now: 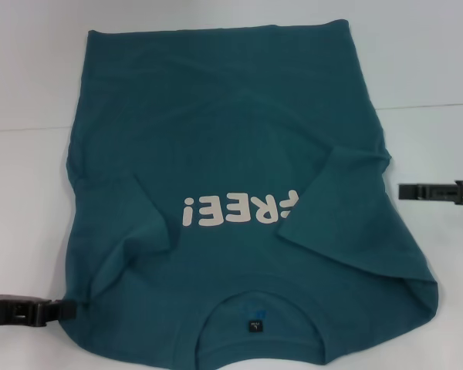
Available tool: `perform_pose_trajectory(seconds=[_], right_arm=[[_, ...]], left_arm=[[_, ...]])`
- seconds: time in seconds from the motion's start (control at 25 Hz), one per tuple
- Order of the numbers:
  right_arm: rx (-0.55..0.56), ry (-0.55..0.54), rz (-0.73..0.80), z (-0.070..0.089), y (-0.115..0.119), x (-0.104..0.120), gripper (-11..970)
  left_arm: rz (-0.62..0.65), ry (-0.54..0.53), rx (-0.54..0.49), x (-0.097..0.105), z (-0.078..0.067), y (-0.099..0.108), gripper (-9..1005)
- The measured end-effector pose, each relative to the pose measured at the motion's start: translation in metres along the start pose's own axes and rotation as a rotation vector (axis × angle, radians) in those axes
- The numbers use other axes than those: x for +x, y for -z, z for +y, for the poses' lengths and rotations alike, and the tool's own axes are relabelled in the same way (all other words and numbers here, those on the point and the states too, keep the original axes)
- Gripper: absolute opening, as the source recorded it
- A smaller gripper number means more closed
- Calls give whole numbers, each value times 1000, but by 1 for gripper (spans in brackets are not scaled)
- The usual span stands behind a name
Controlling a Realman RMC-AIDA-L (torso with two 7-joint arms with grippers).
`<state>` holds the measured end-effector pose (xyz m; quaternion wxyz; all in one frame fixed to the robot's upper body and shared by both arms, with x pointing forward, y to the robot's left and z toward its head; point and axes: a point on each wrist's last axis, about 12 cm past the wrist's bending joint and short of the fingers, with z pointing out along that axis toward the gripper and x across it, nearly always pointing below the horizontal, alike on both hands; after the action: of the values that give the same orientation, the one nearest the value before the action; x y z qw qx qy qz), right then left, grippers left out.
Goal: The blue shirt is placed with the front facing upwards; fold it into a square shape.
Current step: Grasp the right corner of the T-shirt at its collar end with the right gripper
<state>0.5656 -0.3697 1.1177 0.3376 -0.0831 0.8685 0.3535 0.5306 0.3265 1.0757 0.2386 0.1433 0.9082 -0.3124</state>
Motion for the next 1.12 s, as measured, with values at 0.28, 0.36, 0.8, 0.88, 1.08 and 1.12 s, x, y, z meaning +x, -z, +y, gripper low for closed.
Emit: perform_pose_trajectory(seconds=[0.28, 0.36, 0.8, 0.88, 1.08, 1.12], right_arm=[[50, -122, 128, -8, 10, 18, 856], [49, -146, 162, -9, 12, 25, 853], [45, -211, 234, -9, 16, 40, 839], [48, -213, 239, -9, 14, 40, 837], [55, -206, 262, -7, 9, 40, 830], [57, -204, 264, -7, 8, 39, 829]], left_arm=[[-3, 2, -1, 0, 0, 0, 8], [-3, 2, -1, 0, 0, 0, 8], [-6, -2, -9, -1, 1, -1, 7], [-5, -3, -8, -1, 1, -1, 7], [-9, -4, -9, -1, 1, -1, 7], [-10, -4, -10, -1, 1, -1, 7]])
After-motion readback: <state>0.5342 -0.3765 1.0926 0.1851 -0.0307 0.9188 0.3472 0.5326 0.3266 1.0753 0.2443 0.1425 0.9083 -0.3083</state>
